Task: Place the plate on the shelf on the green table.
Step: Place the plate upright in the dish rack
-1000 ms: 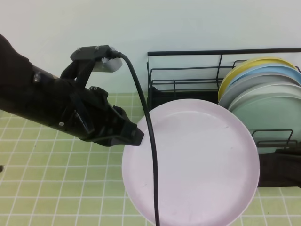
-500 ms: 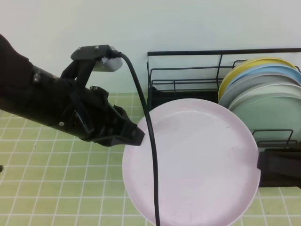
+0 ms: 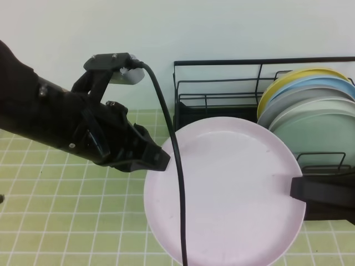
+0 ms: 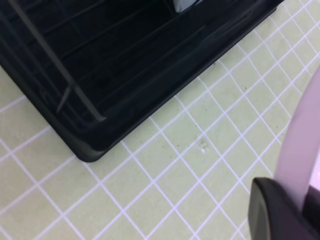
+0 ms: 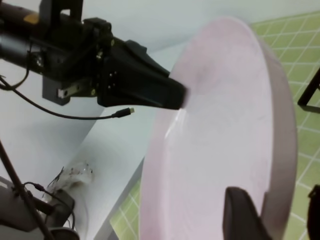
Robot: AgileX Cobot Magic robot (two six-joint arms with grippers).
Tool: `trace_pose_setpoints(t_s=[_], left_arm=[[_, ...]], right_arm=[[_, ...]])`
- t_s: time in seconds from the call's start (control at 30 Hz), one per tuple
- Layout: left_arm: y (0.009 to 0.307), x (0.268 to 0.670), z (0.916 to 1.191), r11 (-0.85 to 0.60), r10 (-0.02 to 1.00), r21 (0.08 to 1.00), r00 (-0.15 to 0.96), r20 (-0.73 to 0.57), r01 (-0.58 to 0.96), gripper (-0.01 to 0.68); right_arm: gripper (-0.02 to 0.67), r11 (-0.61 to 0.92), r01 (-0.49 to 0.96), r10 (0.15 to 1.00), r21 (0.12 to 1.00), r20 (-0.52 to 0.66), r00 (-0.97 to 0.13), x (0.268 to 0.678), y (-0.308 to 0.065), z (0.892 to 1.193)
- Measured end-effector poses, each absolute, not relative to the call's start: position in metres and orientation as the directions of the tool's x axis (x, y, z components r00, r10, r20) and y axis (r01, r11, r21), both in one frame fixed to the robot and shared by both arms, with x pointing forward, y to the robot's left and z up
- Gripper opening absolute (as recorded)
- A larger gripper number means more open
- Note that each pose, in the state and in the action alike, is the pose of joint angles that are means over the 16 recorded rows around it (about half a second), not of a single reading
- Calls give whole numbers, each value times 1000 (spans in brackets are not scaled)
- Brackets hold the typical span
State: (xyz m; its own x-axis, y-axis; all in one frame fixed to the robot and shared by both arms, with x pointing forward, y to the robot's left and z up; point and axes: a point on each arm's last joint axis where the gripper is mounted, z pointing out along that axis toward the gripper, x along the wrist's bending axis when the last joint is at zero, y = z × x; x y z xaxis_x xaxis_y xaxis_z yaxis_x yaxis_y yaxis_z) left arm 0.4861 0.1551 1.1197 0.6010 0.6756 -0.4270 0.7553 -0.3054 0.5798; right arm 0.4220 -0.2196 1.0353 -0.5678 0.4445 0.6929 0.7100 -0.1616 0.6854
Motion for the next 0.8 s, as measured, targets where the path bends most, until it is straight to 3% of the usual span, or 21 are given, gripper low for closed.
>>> trace_pose_setpoints(t_s=[0.43, 0.8], left_arm=[[153, 485, 1121, -318, 651, 589, 623, -435, 743, 28], [142, 474, 1137, -299, 506, 602, 658, -558, 740, 217]], right_arm=[[91, -123, 684, 451, 719, 655, -606, 427, -219, 1029], [29, -75, 615, 615, 785, 522, -591, 438, -228, 1019]])
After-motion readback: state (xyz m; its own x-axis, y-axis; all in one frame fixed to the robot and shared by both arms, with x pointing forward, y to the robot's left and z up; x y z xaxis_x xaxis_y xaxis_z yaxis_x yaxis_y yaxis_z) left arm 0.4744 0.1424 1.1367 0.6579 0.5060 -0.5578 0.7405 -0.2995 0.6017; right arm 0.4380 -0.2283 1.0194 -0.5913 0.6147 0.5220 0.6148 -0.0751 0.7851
